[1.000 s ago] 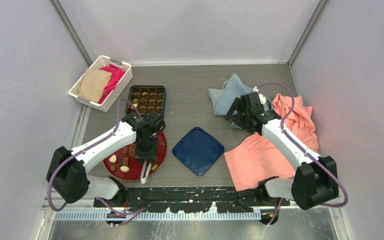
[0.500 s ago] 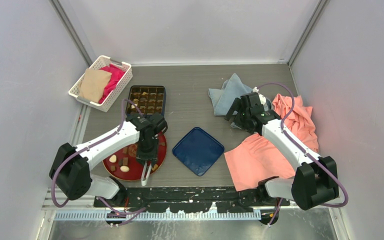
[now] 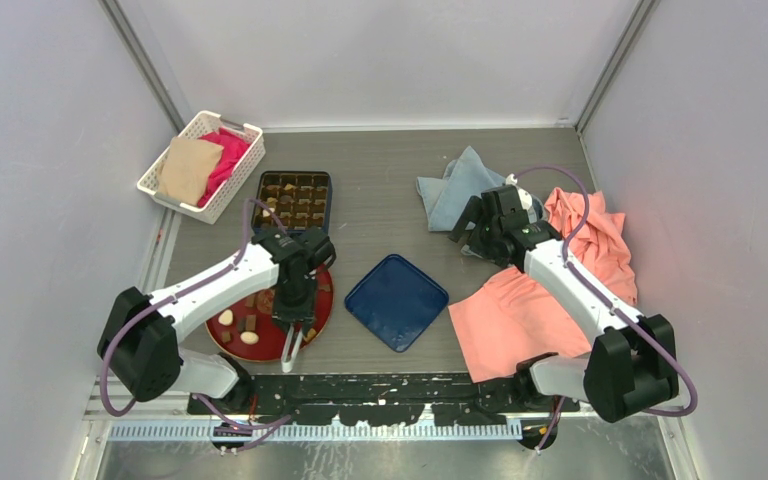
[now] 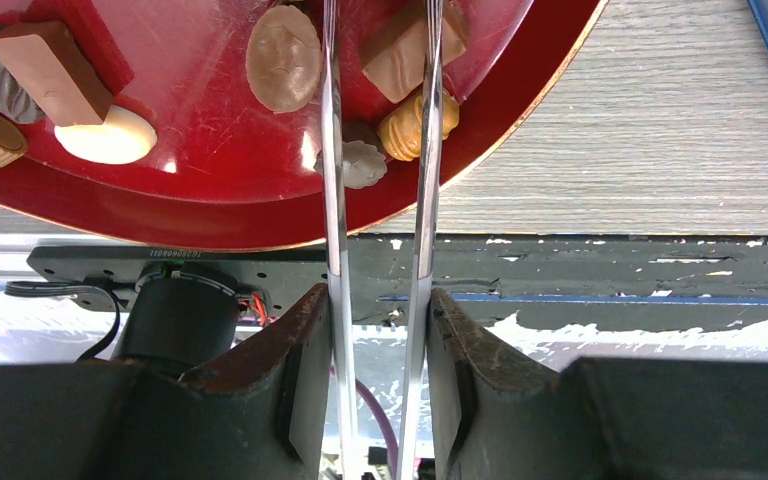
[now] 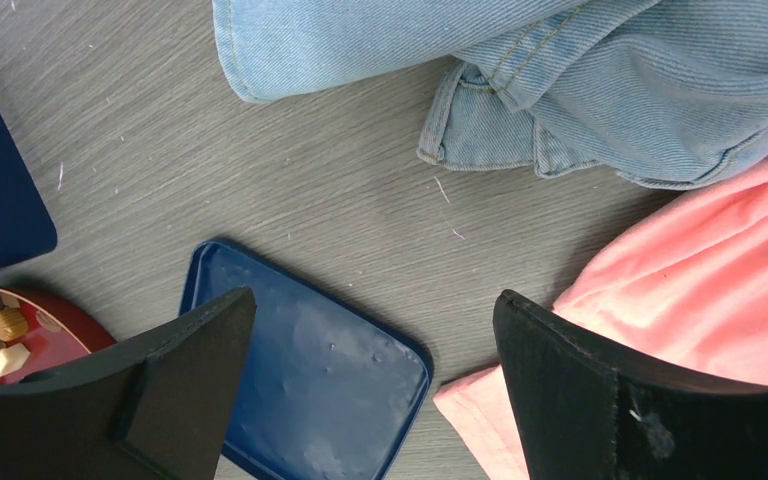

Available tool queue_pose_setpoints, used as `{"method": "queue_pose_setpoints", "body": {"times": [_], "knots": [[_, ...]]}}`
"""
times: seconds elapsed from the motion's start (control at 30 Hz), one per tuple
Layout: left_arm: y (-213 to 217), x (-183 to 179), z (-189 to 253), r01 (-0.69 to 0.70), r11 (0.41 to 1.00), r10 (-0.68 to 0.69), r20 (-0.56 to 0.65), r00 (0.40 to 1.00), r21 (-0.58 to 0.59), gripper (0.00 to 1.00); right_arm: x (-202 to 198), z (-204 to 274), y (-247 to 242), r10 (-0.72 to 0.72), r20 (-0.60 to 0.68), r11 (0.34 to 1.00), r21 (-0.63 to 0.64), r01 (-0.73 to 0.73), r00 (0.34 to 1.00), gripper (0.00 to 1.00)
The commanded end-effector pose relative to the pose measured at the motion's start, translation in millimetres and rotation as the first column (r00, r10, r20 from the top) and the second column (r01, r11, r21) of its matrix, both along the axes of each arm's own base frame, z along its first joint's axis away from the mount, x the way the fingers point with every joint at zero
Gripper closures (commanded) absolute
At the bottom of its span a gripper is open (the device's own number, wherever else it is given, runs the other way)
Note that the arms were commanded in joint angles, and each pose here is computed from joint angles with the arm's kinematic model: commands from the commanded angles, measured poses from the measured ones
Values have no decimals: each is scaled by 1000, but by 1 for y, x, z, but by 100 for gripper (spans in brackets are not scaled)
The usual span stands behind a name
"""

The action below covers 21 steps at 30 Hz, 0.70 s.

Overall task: Pack the chocolate
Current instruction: Pick up the fake chocolate from the plate.

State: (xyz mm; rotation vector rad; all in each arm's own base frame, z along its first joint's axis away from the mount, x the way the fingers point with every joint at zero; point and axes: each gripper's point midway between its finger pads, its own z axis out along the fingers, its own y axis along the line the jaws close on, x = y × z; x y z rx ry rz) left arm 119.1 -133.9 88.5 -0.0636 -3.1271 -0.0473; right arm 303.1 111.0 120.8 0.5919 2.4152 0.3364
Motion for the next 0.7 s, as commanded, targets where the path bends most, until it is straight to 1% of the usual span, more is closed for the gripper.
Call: {"method": "queue_pose_setpoints", "body": {"times": [0.0,0.03,0.23,0.3,0.4,0.53,0.67], "knots": [[-6,9,15,6,999,-4,60,998,-38,96,4,15,3,6,64,1000,15,-7,998,6],[-8,12,19,4,999,-1,76,997,-46,100,5,16,3,6,64,1000,16,-7,998,6],[-26,33,46,-8,991,33,186,982,-136,100,4,18,2,5,74,1000,14,-6,997,6],[-27,39,52,-7,990,37,213,976,-141,100,4,18,2,4,71,1000,14,-5,997,6],[-22,48,62,-3,993,33,248,968,-119,100,3,18,1,5,74,1000,14,-7,997,6],[-13,72,81,-19,993,55,306,951,-118,100,2,19,1,8,77,1000,14,-9,997,6],[-11,101,99,-52,980,120,357,926,-194,100,0,19,0,7,73,1000,8,-8,997,6]]}}
